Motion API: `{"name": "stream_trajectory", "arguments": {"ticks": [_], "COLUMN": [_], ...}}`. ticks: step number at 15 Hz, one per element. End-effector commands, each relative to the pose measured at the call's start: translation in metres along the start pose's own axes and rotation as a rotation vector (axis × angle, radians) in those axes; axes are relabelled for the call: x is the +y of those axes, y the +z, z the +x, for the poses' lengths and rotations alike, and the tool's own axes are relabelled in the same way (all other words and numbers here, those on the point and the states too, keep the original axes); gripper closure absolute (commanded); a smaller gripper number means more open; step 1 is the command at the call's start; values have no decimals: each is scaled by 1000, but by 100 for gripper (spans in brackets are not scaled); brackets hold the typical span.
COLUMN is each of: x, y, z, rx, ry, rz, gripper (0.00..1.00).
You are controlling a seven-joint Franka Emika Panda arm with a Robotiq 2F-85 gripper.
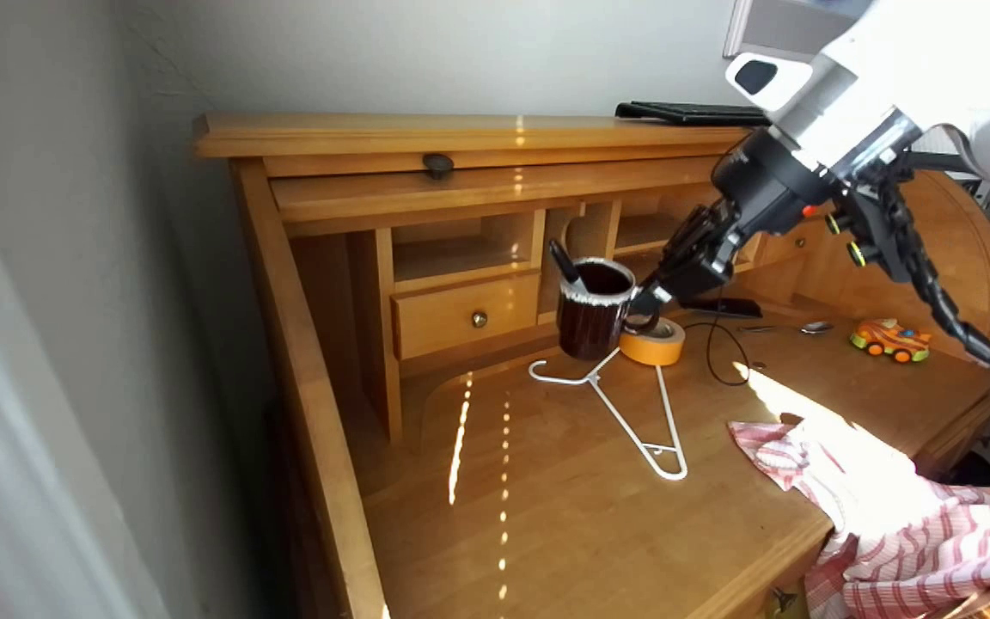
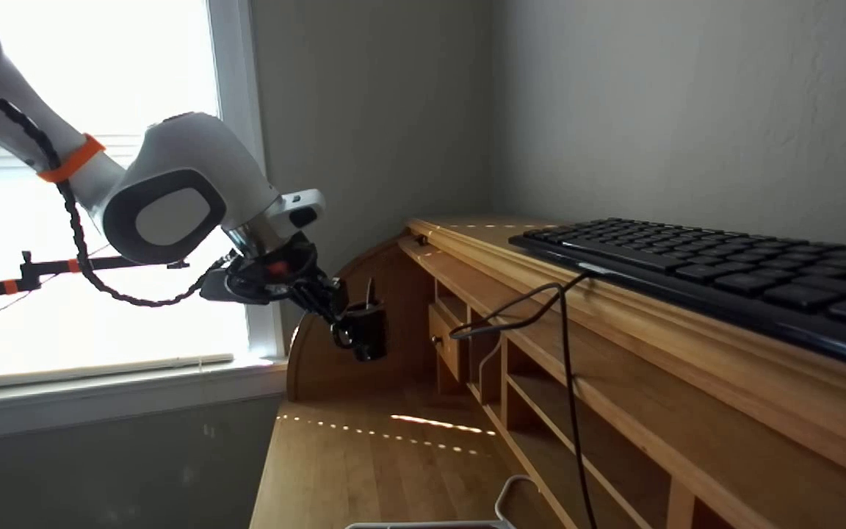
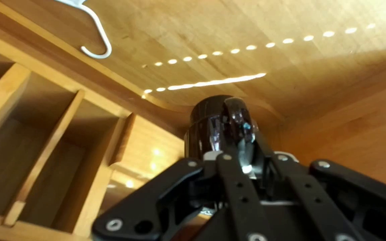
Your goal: Move the black mug on the top of the cabinet to the far left panel of the desk
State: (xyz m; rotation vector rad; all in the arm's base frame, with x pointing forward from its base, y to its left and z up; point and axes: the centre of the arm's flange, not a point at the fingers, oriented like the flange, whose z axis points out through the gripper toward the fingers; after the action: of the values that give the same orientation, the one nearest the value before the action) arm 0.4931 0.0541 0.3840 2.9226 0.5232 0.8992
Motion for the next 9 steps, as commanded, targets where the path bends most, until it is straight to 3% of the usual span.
{"name": "stream_trajectory", "arguments": {"ticks": [1,6,9], "x": [-31,-69,-74], "y": [52,105,127], "z": [-12,-24,-15], "rx": [-11,-52,-63], "ry": [-59,-128,-123], "rz": [45,94,102], "gripper": [96,96,96]}}
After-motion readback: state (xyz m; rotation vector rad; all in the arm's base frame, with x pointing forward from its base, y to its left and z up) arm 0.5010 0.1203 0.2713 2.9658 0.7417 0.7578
